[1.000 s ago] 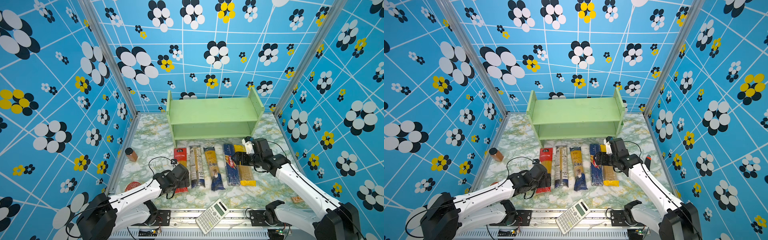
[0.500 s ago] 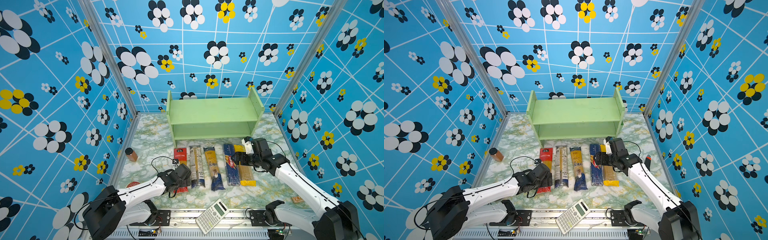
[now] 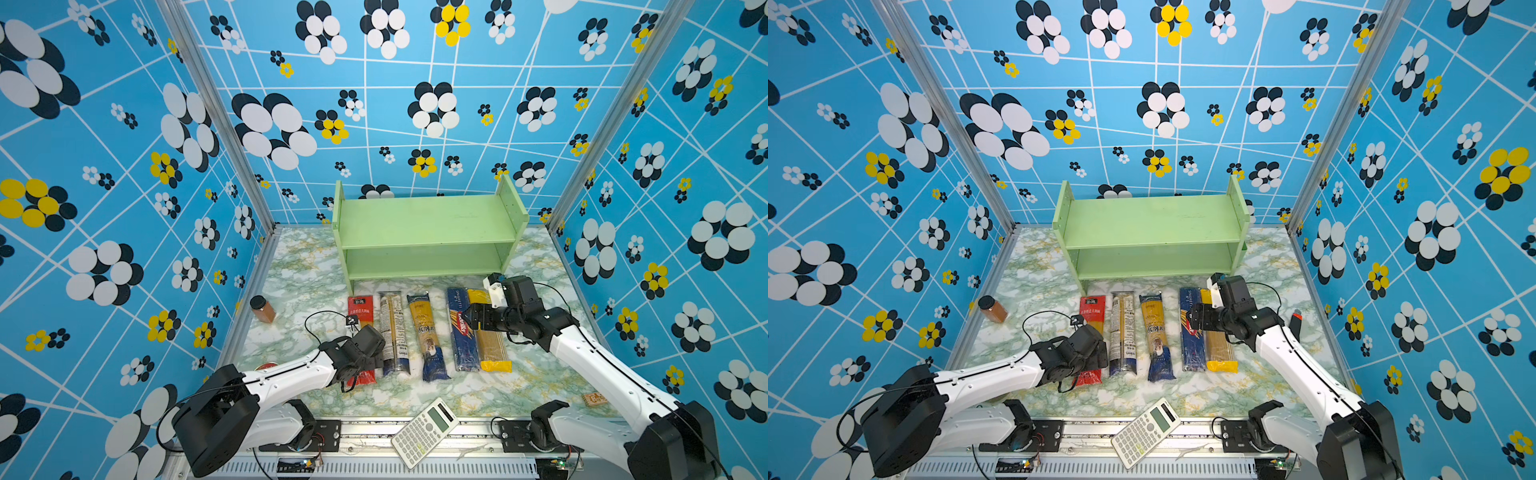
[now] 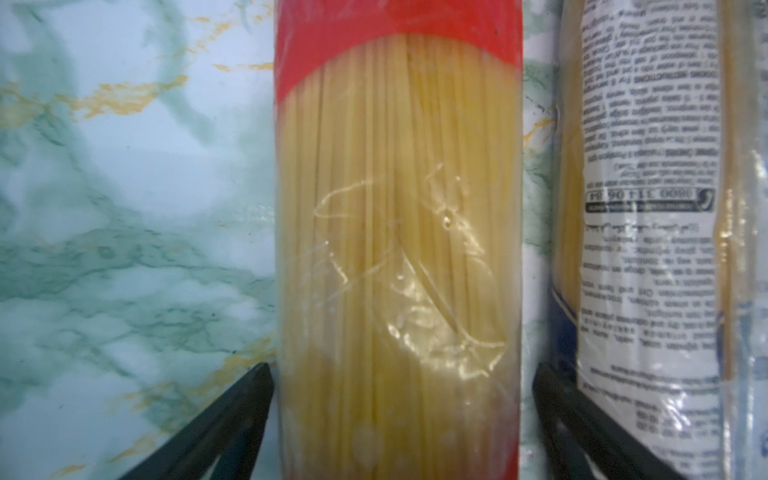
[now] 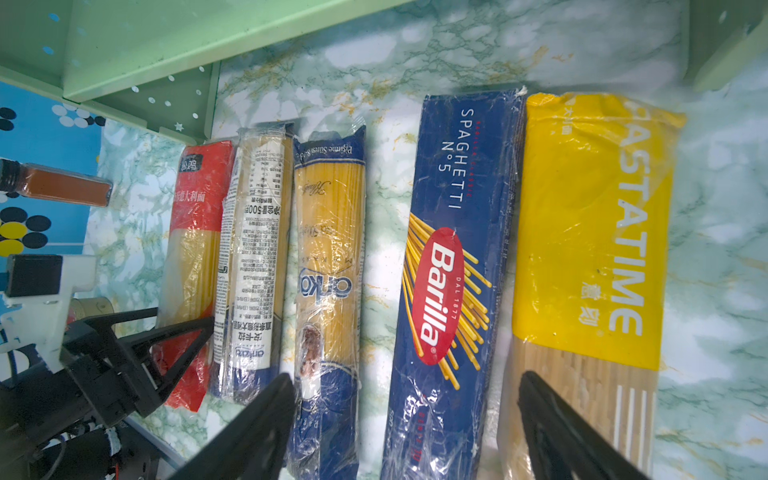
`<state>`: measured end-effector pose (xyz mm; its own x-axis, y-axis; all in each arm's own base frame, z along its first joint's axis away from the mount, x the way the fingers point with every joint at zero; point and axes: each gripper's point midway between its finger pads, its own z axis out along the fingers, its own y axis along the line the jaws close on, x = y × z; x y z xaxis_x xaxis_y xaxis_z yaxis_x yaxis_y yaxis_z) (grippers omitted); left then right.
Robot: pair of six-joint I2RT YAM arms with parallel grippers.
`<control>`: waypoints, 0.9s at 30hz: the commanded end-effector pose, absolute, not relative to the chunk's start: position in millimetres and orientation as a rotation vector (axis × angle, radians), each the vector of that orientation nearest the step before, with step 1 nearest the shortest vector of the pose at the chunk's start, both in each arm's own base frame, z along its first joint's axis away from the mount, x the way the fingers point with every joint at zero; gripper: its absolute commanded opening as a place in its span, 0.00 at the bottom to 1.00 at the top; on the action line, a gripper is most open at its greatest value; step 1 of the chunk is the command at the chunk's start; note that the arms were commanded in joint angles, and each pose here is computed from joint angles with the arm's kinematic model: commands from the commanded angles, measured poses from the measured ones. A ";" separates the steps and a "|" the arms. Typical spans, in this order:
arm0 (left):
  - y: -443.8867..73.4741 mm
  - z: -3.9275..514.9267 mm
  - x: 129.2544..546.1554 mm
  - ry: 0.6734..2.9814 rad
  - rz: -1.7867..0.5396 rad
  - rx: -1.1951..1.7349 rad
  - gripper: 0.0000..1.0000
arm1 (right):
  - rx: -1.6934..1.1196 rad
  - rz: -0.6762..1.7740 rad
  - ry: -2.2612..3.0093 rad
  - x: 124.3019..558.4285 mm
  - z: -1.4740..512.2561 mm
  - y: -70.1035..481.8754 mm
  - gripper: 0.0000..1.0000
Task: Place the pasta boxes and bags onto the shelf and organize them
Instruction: 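Lower the left gripper around the red spaghetti bag's middle, then close the left gripper on the red spaghetti bag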
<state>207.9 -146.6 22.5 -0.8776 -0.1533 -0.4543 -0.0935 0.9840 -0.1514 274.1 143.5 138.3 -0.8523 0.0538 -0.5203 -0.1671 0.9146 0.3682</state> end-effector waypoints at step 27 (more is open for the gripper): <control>-116.4 -7.1 177.3 2.826 0.228 -0.158 0.98 | -0.087 0.534 2.528 274.1 133.4 143.3 0.87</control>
